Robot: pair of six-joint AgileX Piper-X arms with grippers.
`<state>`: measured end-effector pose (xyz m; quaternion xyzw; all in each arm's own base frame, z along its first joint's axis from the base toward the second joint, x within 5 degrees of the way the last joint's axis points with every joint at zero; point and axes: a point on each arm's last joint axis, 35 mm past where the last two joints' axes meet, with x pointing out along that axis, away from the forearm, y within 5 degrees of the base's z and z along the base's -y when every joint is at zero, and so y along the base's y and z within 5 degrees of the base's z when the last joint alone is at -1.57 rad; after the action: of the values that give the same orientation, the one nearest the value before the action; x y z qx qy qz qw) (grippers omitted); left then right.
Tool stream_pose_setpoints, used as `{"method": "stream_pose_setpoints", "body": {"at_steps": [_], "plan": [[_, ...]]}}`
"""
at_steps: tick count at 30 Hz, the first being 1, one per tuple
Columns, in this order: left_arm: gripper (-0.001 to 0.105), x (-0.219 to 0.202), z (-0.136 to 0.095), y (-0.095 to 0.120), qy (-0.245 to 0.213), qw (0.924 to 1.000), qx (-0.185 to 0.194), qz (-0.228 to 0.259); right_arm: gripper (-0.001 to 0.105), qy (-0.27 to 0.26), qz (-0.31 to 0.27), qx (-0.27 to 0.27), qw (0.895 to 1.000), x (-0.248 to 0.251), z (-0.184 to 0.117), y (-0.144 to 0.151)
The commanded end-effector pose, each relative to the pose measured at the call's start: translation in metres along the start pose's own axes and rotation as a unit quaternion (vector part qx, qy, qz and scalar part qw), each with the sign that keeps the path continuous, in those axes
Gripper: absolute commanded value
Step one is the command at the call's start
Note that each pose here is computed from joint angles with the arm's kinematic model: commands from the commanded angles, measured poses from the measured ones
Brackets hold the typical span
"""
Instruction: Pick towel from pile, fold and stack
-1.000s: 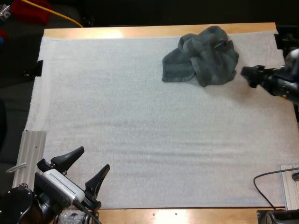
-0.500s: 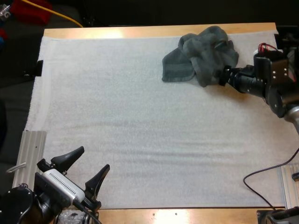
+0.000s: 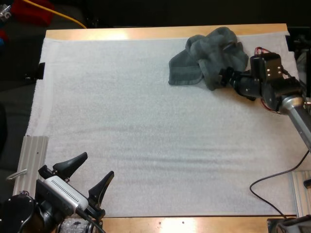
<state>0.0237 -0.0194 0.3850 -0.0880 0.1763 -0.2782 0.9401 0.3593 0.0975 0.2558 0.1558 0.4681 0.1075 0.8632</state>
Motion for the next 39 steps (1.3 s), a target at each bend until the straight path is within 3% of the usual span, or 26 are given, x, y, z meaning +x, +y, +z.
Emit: {"method": "stream_pose_setpoints", "body": {"at_steps": [1, 16, 25, 39], "plan": [[0.069, 0.000, 0.003, 0.000, -0.005, 1.0000, 0.000, 0.002, 0.079, -0.011, 0.006, 0.007, 1.000, 0.001, 0.005, 0.002], [0.069, 0.000, 0.003, 0.000, -0.005, 1.0000, 0.001, -0.002, 0.079, -0.019, -0.035, 0.128, 0.991, 0.056, 0.004, -0.022], [0.069, 0.000, 0.003, 0.000, -0.005, 1.0000, 0.001, -0.002, 0.079, -0.041, -0.025, 0.157, 0.986, 0.075, 0.009, -0.037], [0.069, 0.000, 0.003, 0.000, -0.005, 1.0000, 0.001, -0.002, 0.076, -0.039, 0.002, 0.159, 0.987, 0.103, 0.005, -0.043]]}}
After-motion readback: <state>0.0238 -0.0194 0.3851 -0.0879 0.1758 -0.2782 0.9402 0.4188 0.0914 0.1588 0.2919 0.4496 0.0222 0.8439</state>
